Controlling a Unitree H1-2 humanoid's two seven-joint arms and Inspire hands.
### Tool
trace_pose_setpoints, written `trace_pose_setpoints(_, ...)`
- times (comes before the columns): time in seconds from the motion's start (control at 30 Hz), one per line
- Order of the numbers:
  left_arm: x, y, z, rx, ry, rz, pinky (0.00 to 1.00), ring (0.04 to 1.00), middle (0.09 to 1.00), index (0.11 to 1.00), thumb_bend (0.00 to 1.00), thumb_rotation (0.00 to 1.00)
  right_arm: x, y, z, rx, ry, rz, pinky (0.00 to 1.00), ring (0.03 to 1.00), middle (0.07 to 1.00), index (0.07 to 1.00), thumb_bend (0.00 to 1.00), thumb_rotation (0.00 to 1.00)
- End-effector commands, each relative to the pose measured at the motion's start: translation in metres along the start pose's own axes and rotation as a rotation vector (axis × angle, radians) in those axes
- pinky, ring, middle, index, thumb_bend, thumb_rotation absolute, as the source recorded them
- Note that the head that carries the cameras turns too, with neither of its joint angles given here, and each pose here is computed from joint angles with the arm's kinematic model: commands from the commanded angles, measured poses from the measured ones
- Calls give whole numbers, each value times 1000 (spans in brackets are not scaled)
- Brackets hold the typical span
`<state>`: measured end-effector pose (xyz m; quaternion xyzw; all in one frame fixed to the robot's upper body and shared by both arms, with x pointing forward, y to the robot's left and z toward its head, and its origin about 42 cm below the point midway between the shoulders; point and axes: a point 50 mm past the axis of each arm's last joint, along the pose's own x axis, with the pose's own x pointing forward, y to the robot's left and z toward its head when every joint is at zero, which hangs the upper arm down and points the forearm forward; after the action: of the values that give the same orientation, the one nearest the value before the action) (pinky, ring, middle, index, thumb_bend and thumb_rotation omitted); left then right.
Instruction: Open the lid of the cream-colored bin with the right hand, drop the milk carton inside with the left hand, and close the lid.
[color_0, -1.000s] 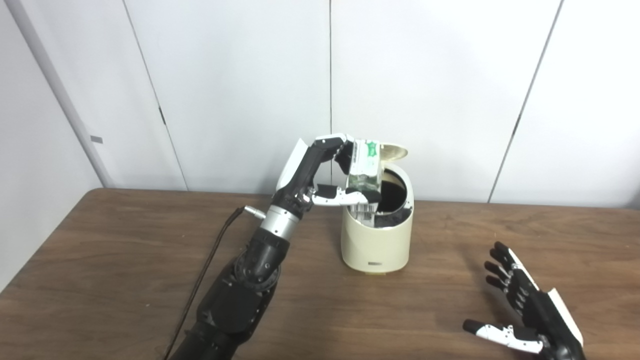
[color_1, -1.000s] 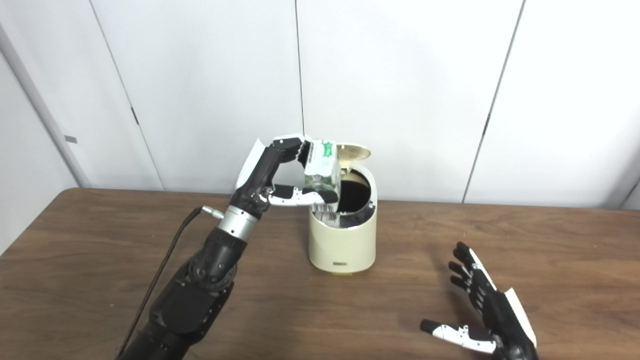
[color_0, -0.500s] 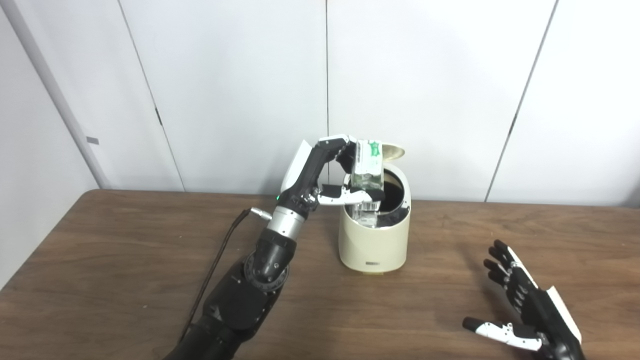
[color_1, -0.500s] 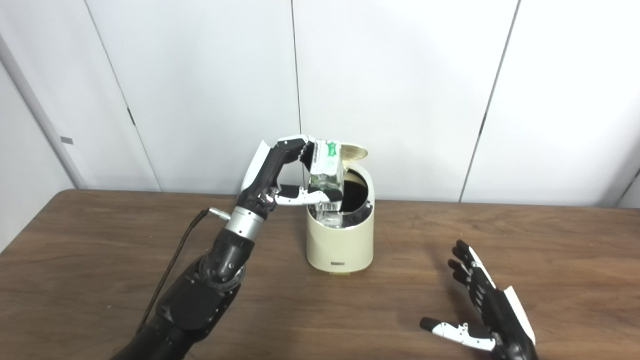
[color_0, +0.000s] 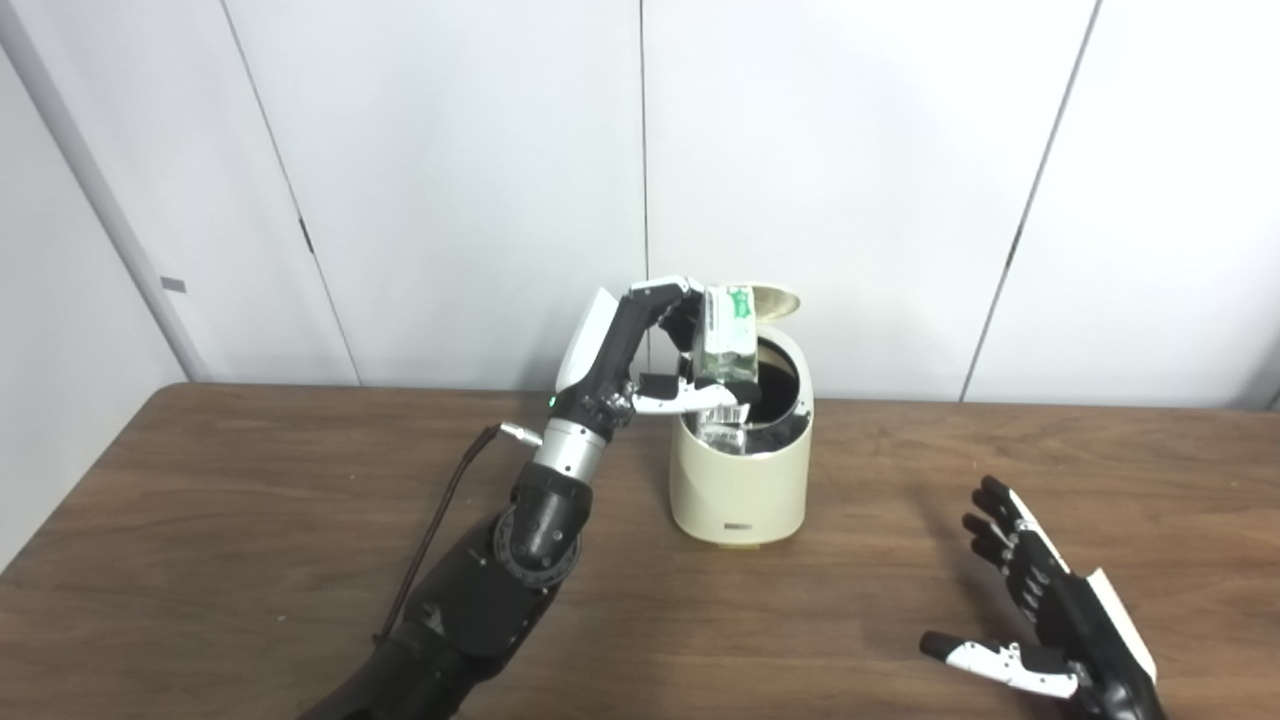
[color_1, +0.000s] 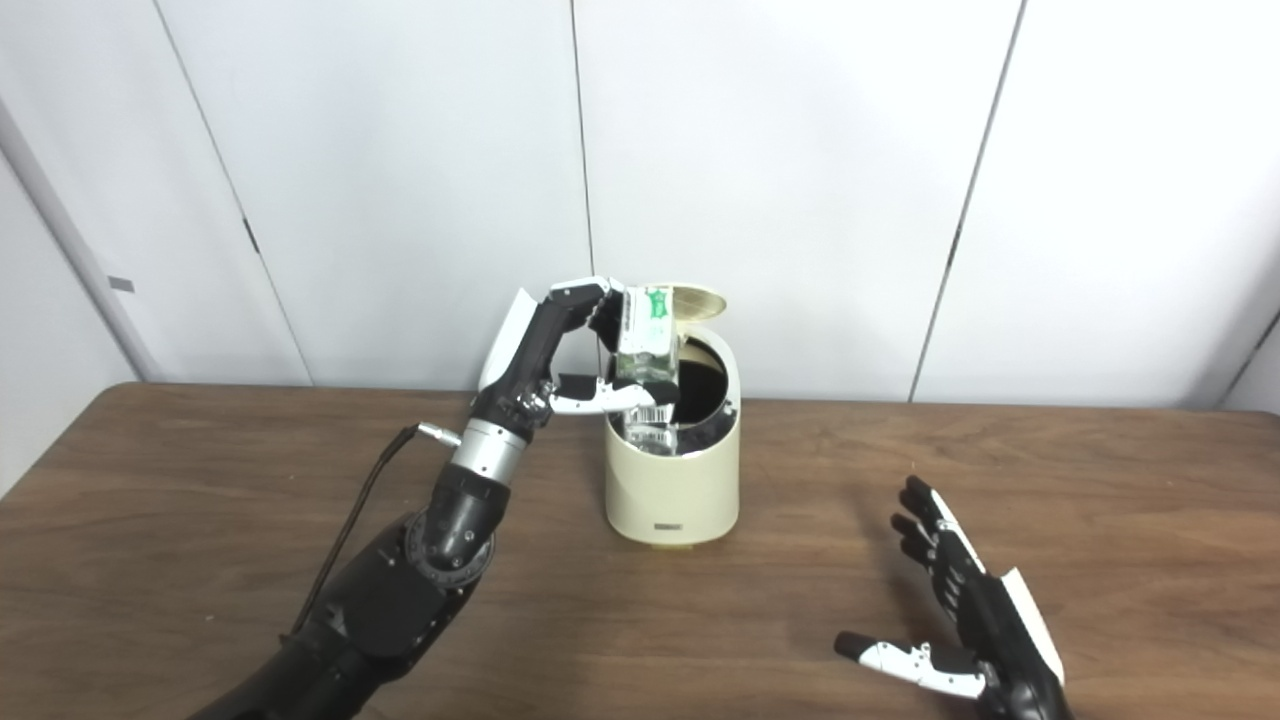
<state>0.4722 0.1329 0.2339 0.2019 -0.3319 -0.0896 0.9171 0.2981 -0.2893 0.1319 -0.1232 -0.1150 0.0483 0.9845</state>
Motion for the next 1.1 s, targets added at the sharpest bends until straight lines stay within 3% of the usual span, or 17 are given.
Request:
trace_pose_setpoints(0.0,34,13,24,-1,-118,60,446,453,483,489,507,0,-1,-6,6,-11,-48,-20,906,912,943,952,675,140)
trace_pose_setpoints(1.07,36,-11,26,-70,-87,55,445,452,477,493,507,0,-10,-9,-1,-7,-26,-44,915,911,943,958,688,178)
